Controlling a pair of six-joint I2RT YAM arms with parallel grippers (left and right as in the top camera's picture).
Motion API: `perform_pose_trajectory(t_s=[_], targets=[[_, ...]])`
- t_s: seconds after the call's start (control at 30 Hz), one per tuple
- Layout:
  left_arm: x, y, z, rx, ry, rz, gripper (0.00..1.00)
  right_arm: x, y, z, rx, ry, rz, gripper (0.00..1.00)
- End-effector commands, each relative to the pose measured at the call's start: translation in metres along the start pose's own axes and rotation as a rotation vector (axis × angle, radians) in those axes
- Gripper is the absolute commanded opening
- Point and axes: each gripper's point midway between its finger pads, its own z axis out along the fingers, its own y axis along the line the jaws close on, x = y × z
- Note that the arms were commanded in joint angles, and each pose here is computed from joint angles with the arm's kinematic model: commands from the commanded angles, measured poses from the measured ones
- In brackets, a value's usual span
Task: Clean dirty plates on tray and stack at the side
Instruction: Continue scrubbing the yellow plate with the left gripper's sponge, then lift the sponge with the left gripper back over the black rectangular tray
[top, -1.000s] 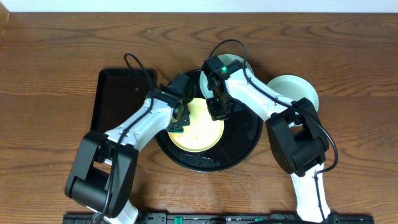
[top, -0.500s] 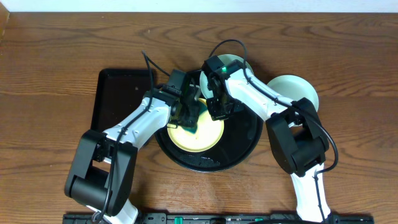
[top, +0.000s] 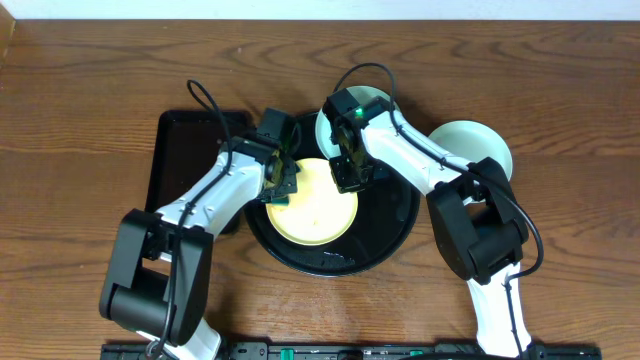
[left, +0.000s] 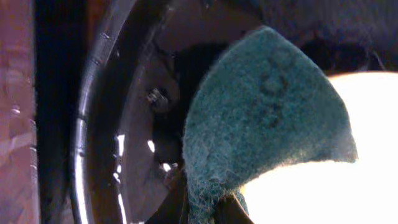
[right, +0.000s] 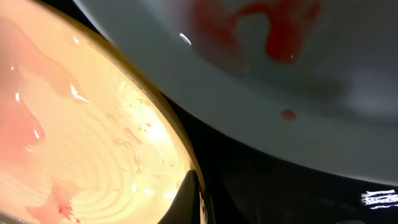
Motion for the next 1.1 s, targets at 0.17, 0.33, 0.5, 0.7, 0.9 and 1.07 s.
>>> perform_pose_trajectory(t_s=[0.17, 0.33, 0.5, 0.7, 0.9, 1.07], targets=[[0.045, -0.086, -0.029, 0.652, 0.177, 0.335, 0.07, 0.005, -0.005, 0.008, 0.041, 0.02, -0.01, 0.01], [0.001, -0.073, -0.024, 0.539, 0.046, 0.256, 0.07, 0.005, -0.005, 0.008, 0.041, 0.021, -0.01, 0.01], [-0.059, -0.016, -0.043, 0.338, -0.091, 0.012, 0.08, 0.006, -0.003, 0.008, 0.025, 0.024, -0.045, 0.01], [-0.082, 0.044, -0.085, 0.26, -0.192, -0.133, 0.08, 0.005, 0.004, -0.001, -0.005, 0.011, -0.08, 0.01], [-0.074, 0.097, -0.1, 0.134, -0.207, -0.235, 0.07, -0.006, 0.004, -0.035, 0.01, -0.096, -0.103, 0.01], [-0.068, 0.104, -0.096, 0.123, -0.182, -0.254, 0.07, -0.019, -0.01, -0.076, 0.112, -0.24, -0.101, 0.01]])
